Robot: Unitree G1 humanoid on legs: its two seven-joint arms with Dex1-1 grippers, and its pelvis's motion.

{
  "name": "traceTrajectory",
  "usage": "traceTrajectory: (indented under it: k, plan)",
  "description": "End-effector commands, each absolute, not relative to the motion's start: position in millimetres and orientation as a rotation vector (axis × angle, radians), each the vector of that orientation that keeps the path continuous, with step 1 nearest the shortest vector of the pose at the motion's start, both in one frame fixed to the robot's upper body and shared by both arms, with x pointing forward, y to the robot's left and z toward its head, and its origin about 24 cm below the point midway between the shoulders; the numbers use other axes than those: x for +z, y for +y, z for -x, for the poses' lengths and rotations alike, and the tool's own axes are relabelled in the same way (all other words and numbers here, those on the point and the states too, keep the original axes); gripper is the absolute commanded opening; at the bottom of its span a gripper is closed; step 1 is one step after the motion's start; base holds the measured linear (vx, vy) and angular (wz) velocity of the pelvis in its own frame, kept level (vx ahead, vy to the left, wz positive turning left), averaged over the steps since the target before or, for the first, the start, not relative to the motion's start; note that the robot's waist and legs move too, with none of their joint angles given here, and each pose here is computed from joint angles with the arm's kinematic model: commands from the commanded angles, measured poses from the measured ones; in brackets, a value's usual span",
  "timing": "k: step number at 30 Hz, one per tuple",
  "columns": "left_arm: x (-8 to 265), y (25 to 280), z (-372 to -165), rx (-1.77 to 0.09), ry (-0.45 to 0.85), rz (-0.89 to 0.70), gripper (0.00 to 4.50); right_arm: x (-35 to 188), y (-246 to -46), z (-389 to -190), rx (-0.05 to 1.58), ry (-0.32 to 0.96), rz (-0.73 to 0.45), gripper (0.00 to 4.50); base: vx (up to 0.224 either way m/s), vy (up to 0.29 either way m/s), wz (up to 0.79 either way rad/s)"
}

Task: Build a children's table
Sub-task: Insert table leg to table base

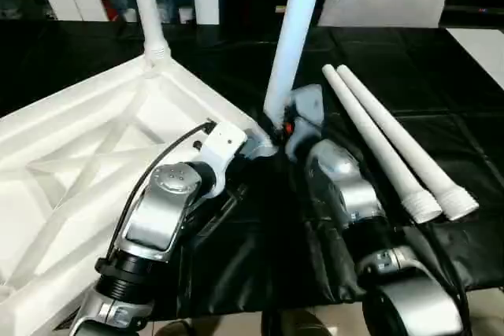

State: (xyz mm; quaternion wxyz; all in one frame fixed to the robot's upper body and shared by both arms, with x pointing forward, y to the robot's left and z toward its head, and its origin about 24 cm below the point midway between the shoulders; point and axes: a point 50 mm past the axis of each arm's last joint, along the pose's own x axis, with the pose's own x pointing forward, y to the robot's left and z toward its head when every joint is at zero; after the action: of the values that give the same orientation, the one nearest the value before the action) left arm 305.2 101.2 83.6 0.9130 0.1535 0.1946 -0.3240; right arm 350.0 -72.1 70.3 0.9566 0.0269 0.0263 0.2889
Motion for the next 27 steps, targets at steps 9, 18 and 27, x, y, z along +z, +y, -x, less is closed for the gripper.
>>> traceTrajectory:
  k: [9,18,27]
  plan:
    - [89,112,-312,-0.696,0.326,-0.353,0.00,21,-99.1,-318.7,0.615,0.242,-0.064,3.58,0.000,0.000,0.00]
    - [85,121,-313,-0.739,0.336,-0.386,0.00,32,-125.1,-311.5,0.633,0.182,-0.041,4.31,0.000,0.000,0.00]
    - [80,130,-314,-0.813,0.313,-0.427,0.00,60,-151.7,-300.3,0.621,0.062,-0.106,4.46,0.000,0.000,0.00]
